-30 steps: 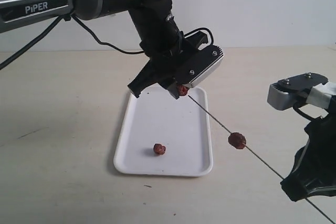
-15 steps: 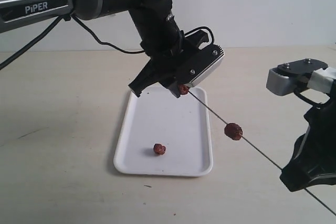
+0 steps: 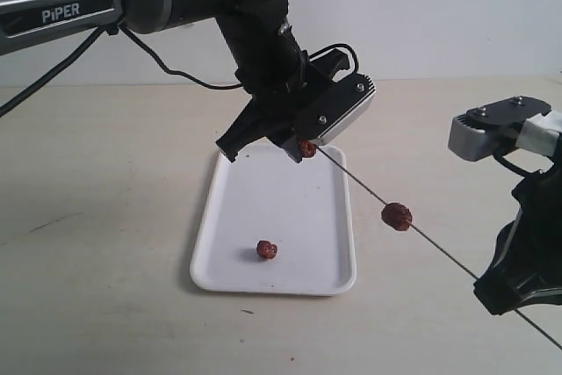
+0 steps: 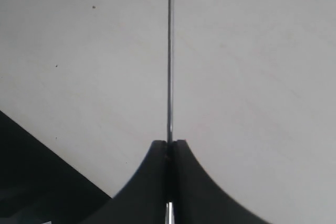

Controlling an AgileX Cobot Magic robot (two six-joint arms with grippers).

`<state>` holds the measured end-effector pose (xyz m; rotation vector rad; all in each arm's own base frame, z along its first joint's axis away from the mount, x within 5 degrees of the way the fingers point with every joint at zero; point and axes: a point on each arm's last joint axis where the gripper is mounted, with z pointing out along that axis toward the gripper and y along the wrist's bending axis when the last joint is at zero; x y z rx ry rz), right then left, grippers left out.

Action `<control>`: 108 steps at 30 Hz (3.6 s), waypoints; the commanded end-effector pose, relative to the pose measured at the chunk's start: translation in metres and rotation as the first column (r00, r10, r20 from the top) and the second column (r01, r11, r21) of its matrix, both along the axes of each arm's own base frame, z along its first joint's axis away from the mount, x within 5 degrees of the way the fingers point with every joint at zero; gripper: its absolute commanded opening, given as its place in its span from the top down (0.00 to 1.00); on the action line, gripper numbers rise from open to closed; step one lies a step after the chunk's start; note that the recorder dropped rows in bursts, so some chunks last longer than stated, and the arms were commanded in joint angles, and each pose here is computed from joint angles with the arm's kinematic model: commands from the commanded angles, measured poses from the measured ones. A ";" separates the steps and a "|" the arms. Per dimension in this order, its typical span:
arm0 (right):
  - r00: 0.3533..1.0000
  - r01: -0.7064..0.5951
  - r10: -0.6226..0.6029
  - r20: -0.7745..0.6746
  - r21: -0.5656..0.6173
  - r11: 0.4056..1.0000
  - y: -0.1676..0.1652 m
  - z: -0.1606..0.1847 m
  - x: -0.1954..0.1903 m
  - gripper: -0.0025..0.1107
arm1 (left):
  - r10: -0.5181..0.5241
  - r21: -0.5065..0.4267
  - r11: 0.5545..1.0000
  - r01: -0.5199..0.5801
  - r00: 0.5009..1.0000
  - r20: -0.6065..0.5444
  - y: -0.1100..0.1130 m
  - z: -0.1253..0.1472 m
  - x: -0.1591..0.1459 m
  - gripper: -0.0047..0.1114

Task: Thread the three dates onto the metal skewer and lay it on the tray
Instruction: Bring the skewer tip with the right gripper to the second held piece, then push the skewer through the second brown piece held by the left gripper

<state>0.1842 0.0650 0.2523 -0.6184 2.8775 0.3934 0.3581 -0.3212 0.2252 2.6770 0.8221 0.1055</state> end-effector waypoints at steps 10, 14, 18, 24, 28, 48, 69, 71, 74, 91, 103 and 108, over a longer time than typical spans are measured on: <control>0.999 0.017 -0.018 -0.029 -0.024 1.000 0.000 -0.010 0.010 0.98 | 0.003 -0.018 1.000 -0.003 1.000 0.001 0.000 0.004 -0.001 0.70; 1.000 0.022 -0.022 -0.012 -0.022 1.000 0.000 -0.010 0.012 0.98 | 0.003 -0.018 1.000 -0.003 1.000 0.001 0.000 0.004 -0.001 0.70; 1.000 0.023 -0.023 -0.008 -0.021 1.000 0.000 -0.009 0.012 0.98 | 0.000 -0.018 1.000 0.000 1.000 0.002 0.000 0.004 -0.001 0.70; 0.999 0.029 -0.029 -0.014 -0.015 0.999 0.001 -0.012 0.014 0.98 | 0.000 -0.021 1.000 0.000 1.000 0.002 0.000 0.004 -0.001 0.70; 0.999 0.025 -0.025 -0.036 -0.013 1.000 0.002 -0.016 0.016 0.98 | 0.004 -0.040 0.999 -0.004 1.000 -0.001 -0.002 0.005 -0.001 0.70; 1.000 0.000 0.000 0.025 0.032 0.999 0.009 -0.002 0.033 0.98 | -0.016 -0.084 0.996 0.014 1.000 -0.023 -0.006 0.006 -0.004 0.70; 0.988 0.062 -0.068 0.136 0.045 0.997 0.012 -0.018 0.062 0.98 | -0.026 -0.114 0.993 0.023 0.999 -0.023 -0.009 0.007 -0.004 0.70; 0.988 0.063 -0.069 0.140 0.046 0.997 0.012 -0.018 0.063 0.98 | -0.024 -0.120 0.992 0.021 0.999 -0.029 -0.010 0.007 -0.005 0.70; 0.986 0.066 -0.073 0.151 0.047 0.997 0.012 -0.018 0.064 0.98 | -0.021 -0.143 0.990 0.014 0.999 -0.048 -0.011 0.008 -0.006 0.70; 0.984 0.070 -0.077 0.163 0.048 0.996 0.012 -0.018 0.065 0.98 | 0.041 -0.219 0.974 -0.063 0.994 -0.105 -0.016 0.010 -0.007 0.70; 0.984 0.069 -0.076 0.161 0.048 0.996 0.012 -0.018 0.065 0.98 | 0.111 -0.259 0.953 -0.157 0.977 -0.181 -0.020 0.012 -0.010 0.45; 0.983 0.090 -0.097 0.154 0.051 0.995 0.012 -0.018 0.065 0.98 | 0.110 -0.279 0.947 -0.159 0.976 -0.186 -0.020 0.018 -0.011 0.45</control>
